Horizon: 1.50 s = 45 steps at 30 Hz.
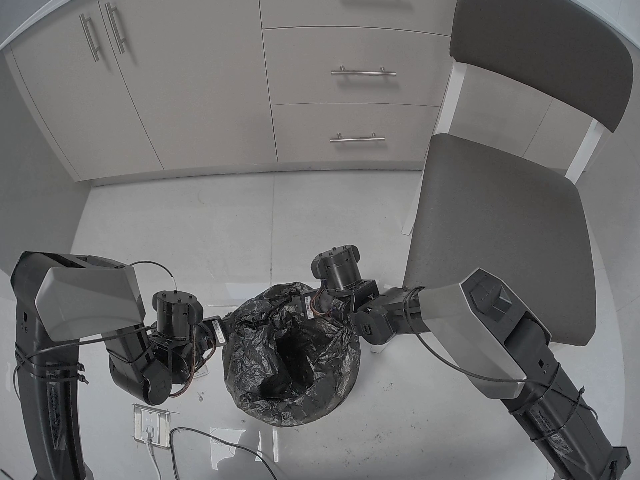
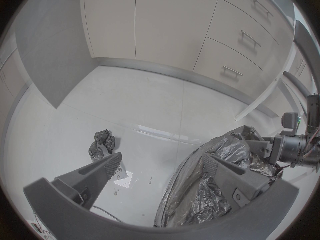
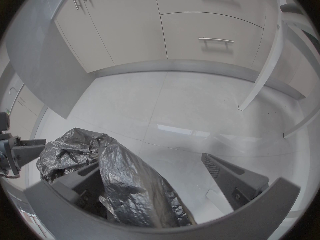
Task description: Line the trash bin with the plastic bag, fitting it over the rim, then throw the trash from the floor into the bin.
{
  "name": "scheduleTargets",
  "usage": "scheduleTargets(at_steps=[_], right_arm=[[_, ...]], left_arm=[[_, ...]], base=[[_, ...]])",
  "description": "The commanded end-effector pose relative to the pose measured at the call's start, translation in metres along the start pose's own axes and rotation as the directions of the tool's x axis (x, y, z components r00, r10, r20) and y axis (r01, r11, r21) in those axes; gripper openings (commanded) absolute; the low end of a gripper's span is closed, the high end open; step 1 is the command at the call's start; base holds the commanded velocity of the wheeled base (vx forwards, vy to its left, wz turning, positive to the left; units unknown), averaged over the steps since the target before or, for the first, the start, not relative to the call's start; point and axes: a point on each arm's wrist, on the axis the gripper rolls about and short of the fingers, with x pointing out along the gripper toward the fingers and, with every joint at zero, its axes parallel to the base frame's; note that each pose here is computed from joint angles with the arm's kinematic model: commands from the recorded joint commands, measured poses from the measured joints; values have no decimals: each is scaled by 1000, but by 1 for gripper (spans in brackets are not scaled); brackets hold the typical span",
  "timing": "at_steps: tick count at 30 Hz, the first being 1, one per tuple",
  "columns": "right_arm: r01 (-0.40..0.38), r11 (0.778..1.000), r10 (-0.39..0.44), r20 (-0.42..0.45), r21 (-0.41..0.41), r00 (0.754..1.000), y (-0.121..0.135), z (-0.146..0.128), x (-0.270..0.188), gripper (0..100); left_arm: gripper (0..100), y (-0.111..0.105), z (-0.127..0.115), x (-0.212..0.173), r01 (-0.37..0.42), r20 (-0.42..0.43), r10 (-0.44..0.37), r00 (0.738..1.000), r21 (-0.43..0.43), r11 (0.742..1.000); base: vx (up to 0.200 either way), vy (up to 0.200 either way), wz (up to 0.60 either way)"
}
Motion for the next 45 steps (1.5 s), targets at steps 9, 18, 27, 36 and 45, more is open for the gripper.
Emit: scheduleTargets(at_steps=[9, 18, 27, 36, 45], right_arm=[[-38, 999, 38, 30, 5, 999, 7, 60, -48, 100], [-102, 995, 101, -13, -23, 995, 29, 71, -81, 100], [-102, 994, 98, -80, -46, 992, 31, 55, -89, 100], [-67, 996, 58, -138, -66, 989, 28, 28, -87, 100], [-62, 996, 54, -142, -58, 988, 27, 21, -86, 100]], left_arm=[[100, -20, 3, -35, 76, -6, -76, 997, 24, 997], [100, -29, -6, -35, 102, -25, -101, 995, 45, 994], [100, -22, -31, -18, 85, -103, -77, 992, 74, 994], [100, -16, -47, -4, 72, -132, -52, 990, 152, 986], [100, -10, -47, 7, 38, -111, -16, 994, 200, 979]], base=[[0, 0, 0], [0, 0, 0], [0, 0, 0], [0, 0, 0], [0, 0, 0]])
